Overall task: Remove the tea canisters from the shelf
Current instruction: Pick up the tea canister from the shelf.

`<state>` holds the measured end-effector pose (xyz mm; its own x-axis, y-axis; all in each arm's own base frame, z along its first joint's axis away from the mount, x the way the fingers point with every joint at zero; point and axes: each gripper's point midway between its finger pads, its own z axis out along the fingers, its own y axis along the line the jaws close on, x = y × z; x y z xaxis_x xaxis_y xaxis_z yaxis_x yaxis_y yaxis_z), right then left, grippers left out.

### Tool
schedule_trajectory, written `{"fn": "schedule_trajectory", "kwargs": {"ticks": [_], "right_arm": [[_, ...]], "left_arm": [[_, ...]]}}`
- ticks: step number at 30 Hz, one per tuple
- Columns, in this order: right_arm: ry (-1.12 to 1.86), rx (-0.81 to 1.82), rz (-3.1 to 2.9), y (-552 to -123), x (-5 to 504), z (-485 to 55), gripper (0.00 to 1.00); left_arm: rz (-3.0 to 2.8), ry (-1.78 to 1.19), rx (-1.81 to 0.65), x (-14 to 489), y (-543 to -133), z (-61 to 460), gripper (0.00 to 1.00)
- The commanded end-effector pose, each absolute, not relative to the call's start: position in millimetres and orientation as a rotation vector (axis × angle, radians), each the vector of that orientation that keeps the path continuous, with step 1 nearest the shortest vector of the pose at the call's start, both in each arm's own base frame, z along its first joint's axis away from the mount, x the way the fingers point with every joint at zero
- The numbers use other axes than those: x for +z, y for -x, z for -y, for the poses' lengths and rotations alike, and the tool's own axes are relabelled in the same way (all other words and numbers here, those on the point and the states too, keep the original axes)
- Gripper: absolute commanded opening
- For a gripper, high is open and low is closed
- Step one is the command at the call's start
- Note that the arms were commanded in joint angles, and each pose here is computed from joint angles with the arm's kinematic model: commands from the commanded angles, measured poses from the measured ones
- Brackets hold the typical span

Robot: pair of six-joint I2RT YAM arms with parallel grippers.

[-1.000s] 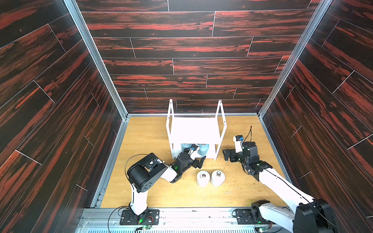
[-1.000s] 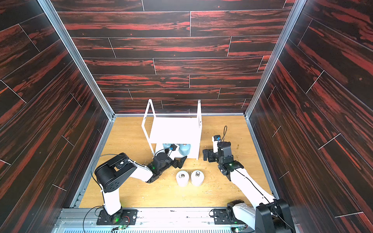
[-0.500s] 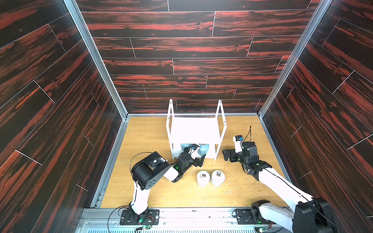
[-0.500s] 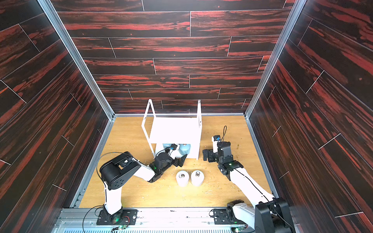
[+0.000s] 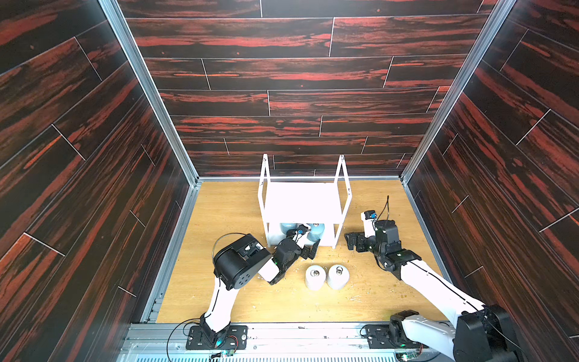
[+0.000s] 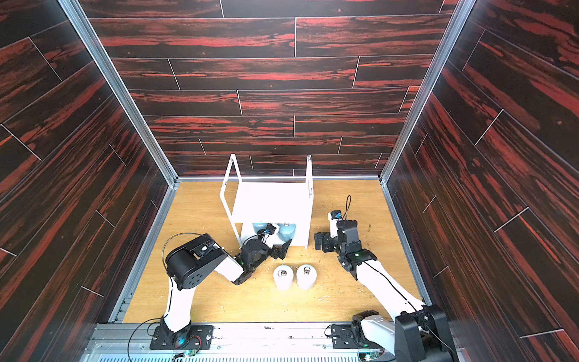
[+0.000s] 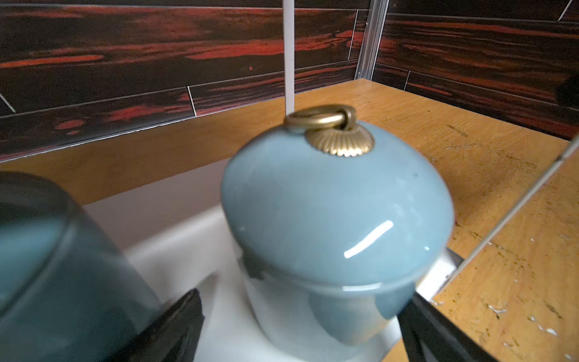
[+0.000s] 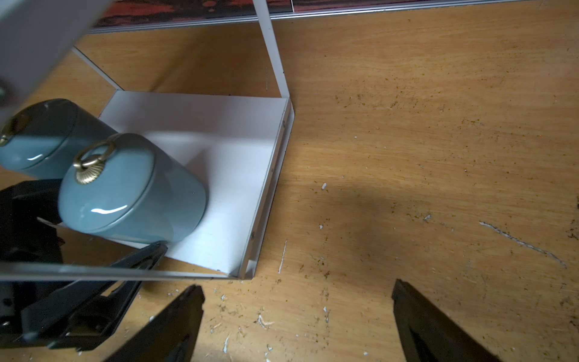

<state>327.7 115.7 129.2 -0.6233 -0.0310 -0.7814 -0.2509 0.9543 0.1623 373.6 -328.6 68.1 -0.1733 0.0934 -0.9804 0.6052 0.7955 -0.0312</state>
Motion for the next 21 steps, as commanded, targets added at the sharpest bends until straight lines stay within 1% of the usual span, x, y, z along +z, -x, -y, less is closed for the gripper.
{"fn": "schedule_trajectory", "kwargs": {"ticks": [1,21], "right_arm": [[0.206,0.322,-2.222,-330.3,130.6,-115.4,0.98],[0.214,0.333,-2.234,-331.2,125.9,-117.7,0.98]], "left_arm": [[-1.647,-0.526,-0.506,84.7,-381.9,333.9,1.0],[-1.618,-0.504,-0.517,85.6,-399.3,349.1,1.0]]}}
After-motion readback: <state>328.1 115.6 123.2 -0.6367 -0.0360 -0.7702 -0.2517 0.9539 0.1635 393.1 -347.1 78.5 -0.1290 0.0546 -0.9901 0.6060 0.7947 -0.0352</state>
